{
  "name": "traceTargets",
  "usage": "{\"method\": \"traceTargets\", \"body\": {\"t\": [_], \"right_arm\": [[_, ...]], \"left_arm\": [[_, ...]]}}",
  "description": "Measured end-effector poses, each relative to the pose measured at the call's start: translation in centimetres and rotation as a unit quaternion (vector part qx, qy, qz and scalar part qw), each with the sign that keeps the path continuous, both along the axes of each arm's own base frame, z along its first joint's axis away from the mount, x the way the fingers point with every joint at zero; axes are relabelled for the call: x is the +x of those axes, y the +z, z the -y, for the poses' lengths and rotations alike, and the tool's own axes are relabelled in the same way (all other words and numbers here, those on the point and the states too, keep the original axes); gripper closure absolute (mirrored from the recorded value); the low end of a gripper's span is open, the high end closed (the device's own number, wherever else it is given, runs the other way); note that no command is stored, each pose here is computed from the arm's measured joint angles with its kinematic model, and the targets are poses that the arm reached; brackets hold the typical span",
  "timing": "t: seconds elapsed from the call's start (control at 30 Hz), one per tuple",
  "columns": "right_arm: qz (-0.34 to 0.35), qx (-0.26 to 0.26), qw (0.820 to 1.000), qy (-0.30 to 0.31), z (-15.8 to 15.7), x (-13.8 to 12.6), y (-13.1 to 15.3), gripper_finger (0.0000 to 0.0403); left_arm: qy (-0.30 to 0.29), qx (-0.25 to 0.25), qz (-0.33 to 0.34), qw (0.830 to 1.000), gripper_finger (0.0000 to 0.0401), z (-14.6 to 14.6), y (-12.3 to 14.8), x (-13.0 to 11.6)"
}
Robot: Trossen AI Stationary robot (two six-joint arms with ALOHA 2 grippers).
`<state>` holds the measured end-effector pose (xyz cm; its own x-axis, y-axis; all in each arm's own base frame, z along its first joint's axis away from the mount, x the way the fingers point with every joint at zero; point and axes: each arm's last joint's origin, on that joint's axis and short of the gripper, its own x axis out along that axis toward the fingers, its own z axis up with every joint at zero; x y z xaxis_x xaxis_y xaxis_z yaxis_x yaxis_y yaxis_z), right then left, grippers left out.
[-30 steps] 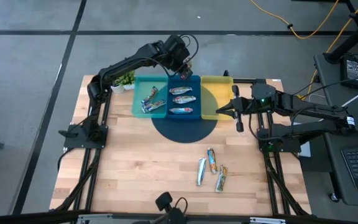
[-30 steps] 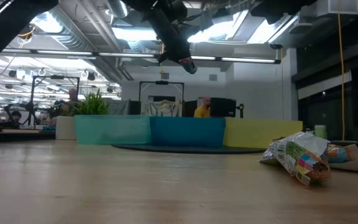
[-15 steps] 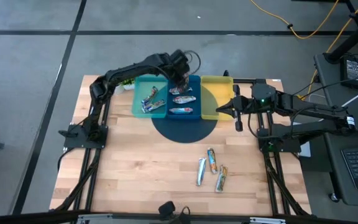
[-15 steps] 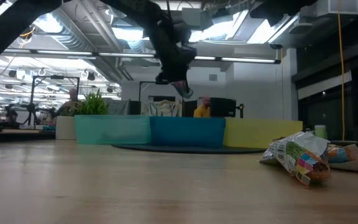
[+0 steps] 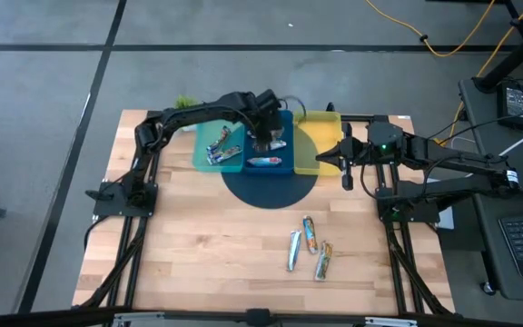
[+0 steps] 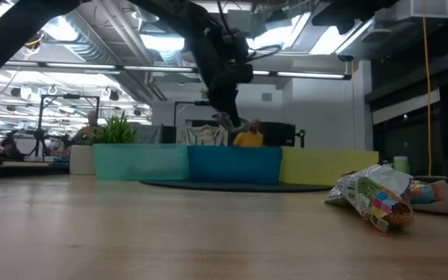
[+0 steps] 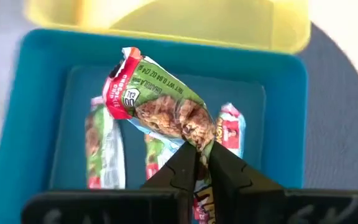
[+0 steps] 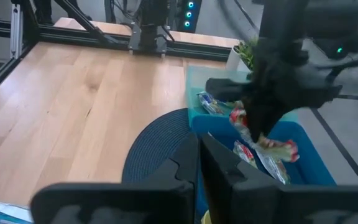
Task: Pick and place Granola Bars by type
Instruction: Put the red granola bar into the blue bin
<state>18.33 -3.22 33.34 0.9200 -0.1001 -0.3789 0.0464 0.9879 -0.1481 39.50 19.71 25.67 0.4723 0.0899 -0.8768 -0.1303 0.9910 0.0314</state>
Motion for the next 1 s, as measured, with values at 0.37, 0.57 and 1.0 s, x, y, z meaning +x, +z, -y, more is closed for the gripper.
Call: {"method": "traceTargets", "body": {"t": [0.37,0.57,1.0], "right_arm": [[0.002,0.023,1.0,-0.009,0.0,0.0,0.0,0.0383],[0.002,0.027,1.0,-0.011,0.0,0.0,0.0,0.0383],[0.002,0.024,1.0,-0.01,0.0,0.0,0.0,0.0383]], "left_arm": [[-0.164,0.05,-0.067,0.983,0.0382,1.3,-3.8,1.6],[-0.196,0.079,-0.077,0.974,0.0381,1.7,-3.9,1.8],[-0.26,0.105,-0.084,0.956,0.0381,1.3,-5.3,2.3]]}}
